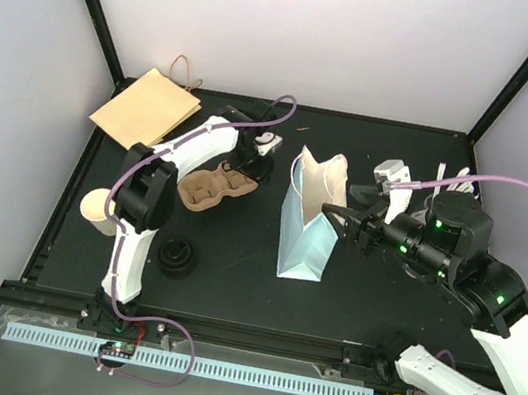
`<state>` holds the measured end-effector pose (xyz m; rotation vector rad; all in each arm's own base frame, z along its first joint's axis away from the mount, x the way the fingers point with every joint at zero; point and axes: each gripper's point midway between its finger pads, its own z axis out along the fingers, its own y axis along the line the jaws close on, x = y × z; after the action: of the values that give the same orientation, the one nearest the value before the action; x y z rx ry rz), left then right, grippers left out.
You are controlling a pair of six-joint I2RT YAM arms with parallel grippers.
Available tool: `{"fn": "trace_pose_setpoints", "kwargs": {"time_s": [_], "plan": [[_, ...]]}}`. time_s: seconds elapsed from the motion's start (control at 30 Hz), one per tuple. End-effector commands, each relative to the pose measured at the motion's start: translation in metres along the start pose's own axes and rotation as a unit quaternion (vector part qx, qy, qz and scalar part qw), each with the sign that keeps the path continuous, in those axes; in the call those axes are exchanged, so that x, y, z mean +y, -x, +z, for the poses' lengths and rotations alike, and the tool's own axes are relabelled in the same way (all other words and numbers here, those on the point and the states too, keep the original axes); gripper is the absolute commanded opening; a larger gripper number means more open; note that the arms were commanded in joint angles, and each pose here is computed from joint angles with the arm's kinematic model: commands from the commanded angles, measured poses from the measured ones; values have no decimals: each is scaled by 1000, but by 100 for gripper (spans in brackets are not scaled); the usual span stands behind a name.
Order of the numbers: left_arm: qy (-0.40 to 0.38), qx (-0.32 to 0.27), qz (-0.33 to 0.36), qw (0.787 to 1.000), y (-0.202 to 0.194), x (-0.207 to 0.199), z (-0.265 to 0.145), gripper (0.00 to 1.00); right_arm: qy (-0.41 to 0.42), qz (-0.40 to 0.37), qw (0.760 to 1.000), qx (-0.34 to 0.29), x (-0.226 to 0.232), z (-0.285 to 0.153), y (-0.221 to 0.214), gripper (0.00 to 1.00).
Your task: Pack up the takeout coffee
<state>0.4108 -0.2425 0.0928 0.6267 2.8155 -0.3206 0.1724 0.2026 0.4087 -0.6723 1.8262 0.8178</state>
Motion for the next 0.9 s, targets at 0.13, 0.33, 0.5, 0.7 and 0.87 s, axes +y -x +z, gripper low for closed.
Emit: {"fn": "trace_pose_setpoints", "kwargs": {"time_s": [0.13, 0.33, 0.5, 0.7, 0.87], "plan": [[25, 9, -13, 1000, 3, 0, 4, 51, -11, -1, 1000, -1, -4, 1, -1, 79], [49, 20, -27, 998, -1, 8, 11, 44, -12, -3, 1000, -2, -4, 1, -1, 79], [53, 26, -32, 998, -2, 10, 11, 36, -16, -3, 1000, 1, -5, 2, -2, 79], [55, 12, -31, 998, 1, 7, -8, 23, -16, -2, 1000, 3, -6, 4, -4, 79], [58, -3, -28, 998, 3, 6, -24, 17, -13, 0, 1000, 6, -6, 7, -6, 79]]}}
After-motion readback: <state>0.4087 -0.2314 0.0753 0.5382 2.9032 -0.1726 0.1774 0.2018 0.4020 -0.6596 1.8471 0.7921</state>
